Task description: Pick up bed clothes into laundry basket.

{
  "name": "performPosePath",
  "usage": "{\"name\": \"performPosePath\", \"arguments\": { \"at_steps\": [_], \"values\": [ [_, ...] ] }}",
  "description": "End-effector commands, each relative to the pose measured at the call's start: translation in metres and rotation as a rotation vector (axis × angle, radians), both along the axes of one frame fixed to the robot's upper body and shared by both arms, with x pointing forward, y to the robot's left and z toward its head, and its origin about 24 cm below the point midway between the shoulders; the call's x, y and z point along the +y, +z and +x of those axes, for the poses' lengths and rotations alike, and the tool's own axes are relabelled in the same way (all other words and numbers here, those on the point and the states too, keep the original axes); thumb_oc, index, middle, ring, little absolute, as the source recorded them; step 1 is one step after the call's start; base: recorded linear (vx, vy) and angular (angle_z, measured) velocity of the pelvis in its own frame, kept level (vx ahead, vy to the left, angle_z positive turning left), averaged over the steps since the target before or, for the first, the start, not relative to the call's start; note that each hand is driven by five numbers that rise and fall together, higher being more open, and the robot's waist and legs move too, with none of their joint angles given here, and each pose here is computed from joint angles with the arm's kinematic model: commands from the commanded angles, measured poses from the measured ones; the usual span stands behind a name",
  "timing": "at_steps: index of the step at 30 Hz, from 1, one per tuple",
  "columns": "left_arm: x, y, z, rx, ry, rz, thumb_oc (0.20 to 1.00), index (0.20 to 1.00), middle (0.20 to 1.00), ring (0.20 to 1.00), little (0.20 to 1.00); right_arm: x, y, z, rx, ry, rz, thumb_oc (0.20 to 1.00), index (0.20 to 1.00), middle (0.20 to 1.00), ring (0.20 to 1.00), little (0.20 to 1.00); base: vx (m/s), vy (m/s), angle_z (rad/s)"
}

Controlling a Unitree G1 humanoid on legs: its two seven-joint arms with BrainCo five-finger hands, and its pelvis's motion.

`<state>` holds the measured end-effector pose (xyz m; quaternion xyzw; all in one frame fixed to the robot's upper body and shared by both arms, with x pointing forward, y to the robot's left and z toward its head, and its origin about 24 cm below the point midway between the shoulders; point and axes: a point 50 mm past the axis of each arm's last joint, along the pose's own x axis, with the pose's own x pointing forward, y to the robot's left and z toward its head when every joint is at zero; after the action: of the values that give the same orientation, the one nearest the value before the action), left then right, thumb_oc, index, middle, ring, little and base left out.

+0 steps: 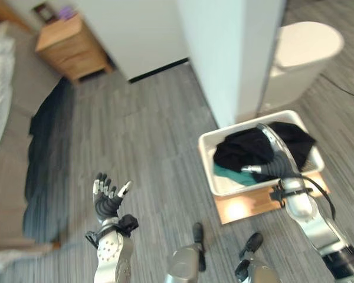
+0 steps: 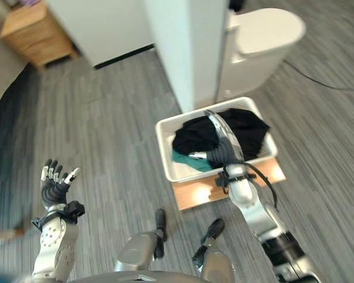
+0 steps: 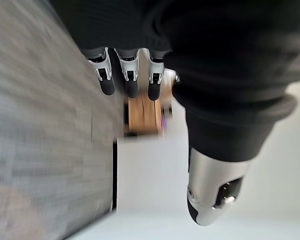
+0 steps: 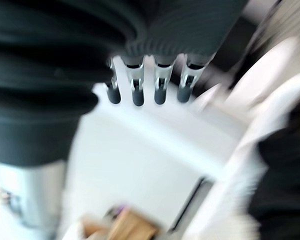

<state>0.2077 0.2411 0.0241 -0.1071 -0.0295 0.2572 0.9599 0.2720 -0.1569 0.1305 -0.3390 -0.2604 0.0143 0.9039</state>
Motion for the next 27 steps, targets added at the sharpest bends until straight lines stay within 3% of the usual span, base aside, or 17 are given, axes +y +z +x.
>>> {"name": "performPosePath", "arguments": {
  "at_steps": [1,8,16,27],
  "values": [
    [0.017,0.035,0.005,-0.158,-0.025,0.088,1.000,1.000,1.000,1.000,1.000,-0.005,0.015,-0.001,-0.091,-0.008,0.033,1.000,1.000,1.000,1.000,1.000,-0.12,0.081,1.48],
    [0.021,0.026,-0.002,-0.068,-0.071,0.106,1.000,1.000,1.000,1.000,1.000,-0.024,0.003,-0.011,-0.019,-0.092,0.080,1.000,1.000,1.000,1.000,1.000,-0.02,0.215,1.37],
    [0.024,0.030,-0.005,-0.035,-0.130,0.175,1.000,1.000,1.000,1.000,1.000,-0.012,-0.001,-0.015,0.018,-0.051,0.151,1.000,1.000,1.000,1.000,1.000,-0.03,0.214,0.42],
    [-0.023,0.031,0.024,-0.065,-0.342,0.131,1.000,1.000,1.000,1.000,1.000,0.000,-0.021,-0.017,0.121,-0.005,0.183,1.000,1.000,1.000,1.000,1.000,0.10,0.117,0.83]
  ]
}}
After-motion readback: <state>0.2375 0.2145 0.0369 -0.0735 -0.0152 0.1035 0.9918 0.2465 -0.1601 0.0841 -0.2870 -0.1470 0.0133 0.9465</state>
